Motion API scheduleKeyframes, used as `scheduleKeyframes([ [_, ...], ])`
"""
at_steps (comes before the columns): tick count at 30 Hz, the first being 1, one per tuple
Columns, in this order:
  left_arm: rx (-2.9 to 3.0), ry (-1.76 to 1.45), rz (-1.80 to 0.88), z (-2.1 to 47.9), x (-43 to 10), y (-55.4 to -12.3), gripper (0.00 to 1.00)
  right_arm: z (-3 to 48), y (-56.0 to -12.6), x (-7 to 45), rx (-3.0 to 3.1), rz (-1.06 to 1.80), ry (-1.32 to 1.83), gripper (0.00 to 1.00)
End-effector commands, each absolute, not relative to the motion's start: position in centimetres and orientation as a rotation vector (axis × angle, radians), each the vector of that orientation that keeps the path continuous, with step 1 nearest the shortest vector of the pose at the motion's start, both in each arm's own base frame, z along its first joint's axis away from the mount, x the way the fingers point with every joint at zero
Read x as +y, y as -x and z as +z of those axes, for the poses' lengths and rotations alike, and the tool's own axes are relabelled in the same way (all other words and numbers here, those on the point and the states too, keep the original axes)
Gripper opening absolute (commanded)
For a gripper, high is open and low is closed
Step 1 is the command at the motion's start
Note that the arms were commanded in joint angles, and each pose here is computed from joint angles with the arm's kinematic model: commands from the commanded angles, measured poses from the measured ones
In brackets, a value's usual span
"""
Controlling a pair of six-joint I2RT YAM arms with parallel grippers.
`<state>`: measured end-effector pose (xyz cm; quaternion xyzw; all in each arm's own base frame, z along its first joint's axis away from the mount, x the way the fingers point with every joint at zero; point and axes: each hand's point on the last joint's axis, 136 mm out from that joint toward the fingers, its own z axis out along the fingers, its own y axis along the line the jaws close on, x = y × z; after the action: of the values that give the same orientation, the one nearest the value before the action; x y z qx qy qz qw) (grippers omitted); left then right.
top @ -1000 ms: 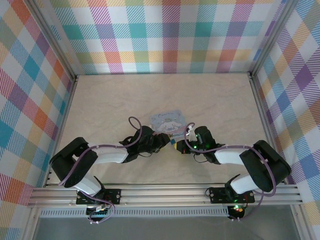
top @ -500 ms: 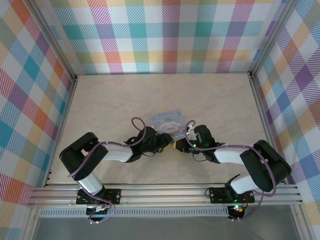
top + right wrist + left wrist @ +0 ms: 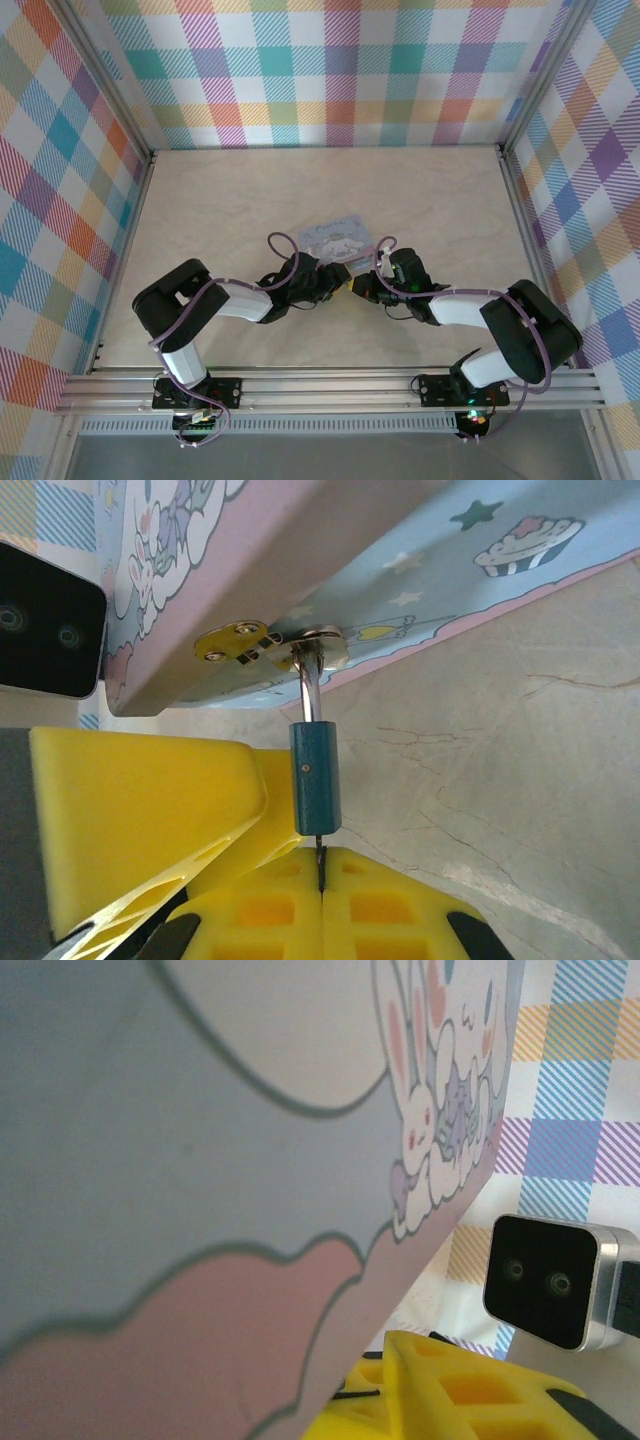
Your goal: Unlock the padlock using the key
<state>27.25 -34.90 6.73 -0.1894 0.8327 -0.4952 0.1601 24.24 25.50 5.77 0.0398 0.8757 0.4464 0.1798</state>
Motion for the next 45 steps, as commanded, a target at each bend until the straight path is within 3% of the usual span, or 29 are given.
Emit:
scheduleKeyframes([
  [1, 2.449, 0.609, -1.436, 5.5, -35.5, -25.9, 0.46, 6.6, -24.6, 26.5, 2.457, 1.321, -0.121, 0.0],
  [6, 2.477, 0.658, -1.378, 4.9, -34.6, -25.6, 0.49, 6.2, -24.6, 26.3, 2.468, 1.305, -0.13, 0.0],
  [14, 2.508, 0.707, -1.398, 4.4, -35.1, -25.3, 0.46, 6.8, -24.7, 26.4, 2.453, 1.324, -0.147, 0.0],
  [19, 2.55, 0.737, -1.339, 3.6, -34.6, -24.9, 0.56, 6.8, -24.8, 26.3, 2.452, 1.316, -0.157, 0.0],
  [27, 2.561, 0.736, -1.241, 3.8, -32.7, -24.8, 0.57, 5.9, -24.5, 25.8, 2.487, 1.266, -0.137, 0.0],
  [35, 2.545, 0.71, -1.124, 4.7, -29.7, -26.0, 0.54, 5.0, -24.2, 26.1, 2.522, 1.27, -0.094, 0.0],
  [45, 2.476, 0.687, -1.058, 7.1, -26.7, -28.1, 0.43, 5.3, -24.4, 26.3, 2.51, 1.27, -0.079, 0.0],
])
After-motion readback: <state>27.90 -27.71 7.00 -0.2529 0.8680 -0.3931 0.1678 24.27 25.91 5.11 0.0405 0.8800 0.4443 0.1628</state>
